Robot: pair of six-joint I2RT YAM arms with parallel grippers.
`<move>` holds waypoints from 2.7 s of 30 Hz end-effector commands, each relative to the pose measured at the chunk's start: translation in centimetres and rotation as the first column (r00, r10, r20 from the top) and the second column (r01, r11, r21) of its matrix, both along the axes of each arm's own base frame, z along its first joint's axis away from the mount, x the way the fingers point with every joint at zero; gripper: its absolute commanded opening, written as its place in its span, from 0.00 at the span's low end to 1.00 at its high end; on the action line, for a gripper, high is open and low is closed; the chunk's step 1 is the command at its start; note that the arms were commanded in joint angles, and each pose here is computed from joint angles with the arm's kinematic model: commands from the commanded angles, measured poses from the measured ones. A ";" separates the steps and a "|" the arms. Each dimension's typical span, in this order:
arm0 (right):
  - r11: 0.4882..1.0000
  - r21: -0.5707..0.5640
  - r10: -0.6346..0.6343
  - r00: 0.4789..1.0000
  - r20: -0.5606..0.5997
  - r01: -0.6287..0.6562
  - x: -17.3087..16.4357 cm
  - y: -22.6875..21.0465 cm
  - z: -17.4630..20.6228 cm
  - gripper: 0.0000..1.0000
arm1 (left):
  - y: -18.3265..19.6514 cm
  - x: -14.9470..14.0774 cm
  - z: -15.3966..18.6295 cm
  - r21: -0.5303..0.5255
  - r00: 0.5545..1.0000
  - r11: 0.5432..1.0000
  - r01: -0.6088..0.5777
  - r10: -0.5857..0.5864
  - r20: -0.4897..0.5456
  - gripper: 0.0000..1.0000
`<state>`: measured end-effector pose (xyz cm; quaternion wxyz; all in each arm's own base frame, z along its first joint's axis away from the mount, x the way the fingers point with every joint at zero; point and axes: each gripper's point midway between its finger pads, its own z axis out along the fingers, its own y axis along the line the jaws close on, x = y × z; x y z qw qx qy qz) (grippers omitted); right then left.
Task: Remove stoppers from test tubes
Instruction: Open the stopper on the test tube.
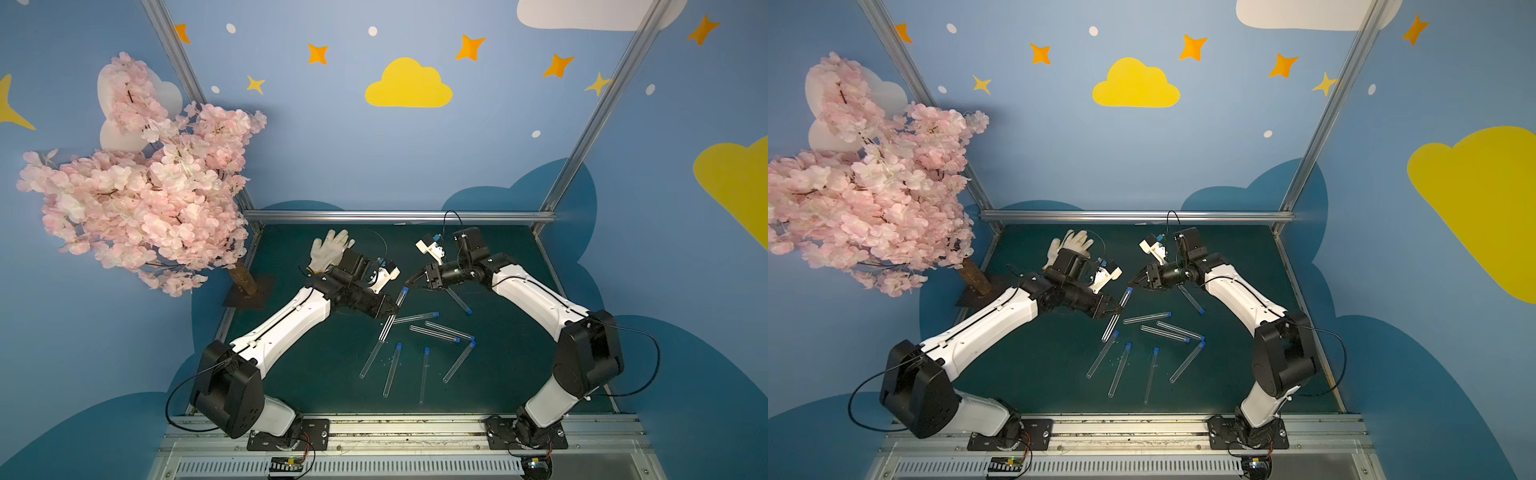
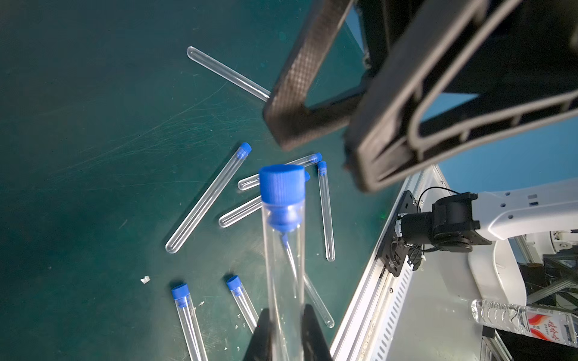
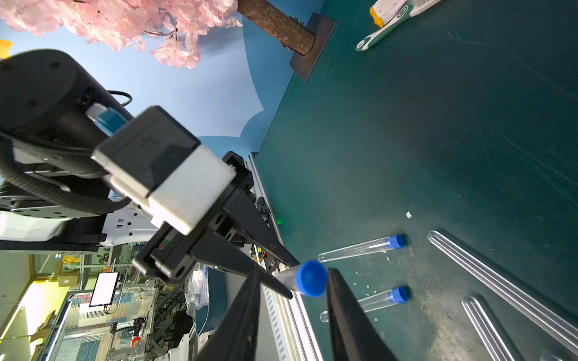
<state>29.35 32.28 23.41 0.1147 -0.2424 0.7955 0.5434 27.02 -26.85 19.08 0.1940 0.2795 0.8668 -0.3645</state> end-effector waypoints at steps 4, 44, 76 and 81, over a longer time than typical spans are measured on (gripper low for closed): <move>0.999 0.017 0.029 1.000 0.012 -0.029 -0.1 1.0 0.6 0.36 | 0.0 -0.5 1.1 -0.022 1.000 1.000 0.008 -0.007 0.029 0.03; 0.999 0.022 0.048 0.999 -0.018 -0.048 -0.4 1.5 0.2 0.16 | 0.2 -0.1 1.0 -0.002 0.998 1.000 0.001 -0.001 0.055 0.03; 0.999 -0.025 -0.032 0.999 0.025 0.032 1.3 0.1 1.8 0.00 | 1.8 -0.5 -2.4 0.103 1.000 0.995 -0.001 -0.002 0.031 0.03; 0.995 -0.083 -0.057 0.998 0.033 0.060 1.7 -0.8 1.0 0.00 | 2.1 -0.5 -2.6 0.111 1.000 0.994 -0.002 -0.001 0.027 0.03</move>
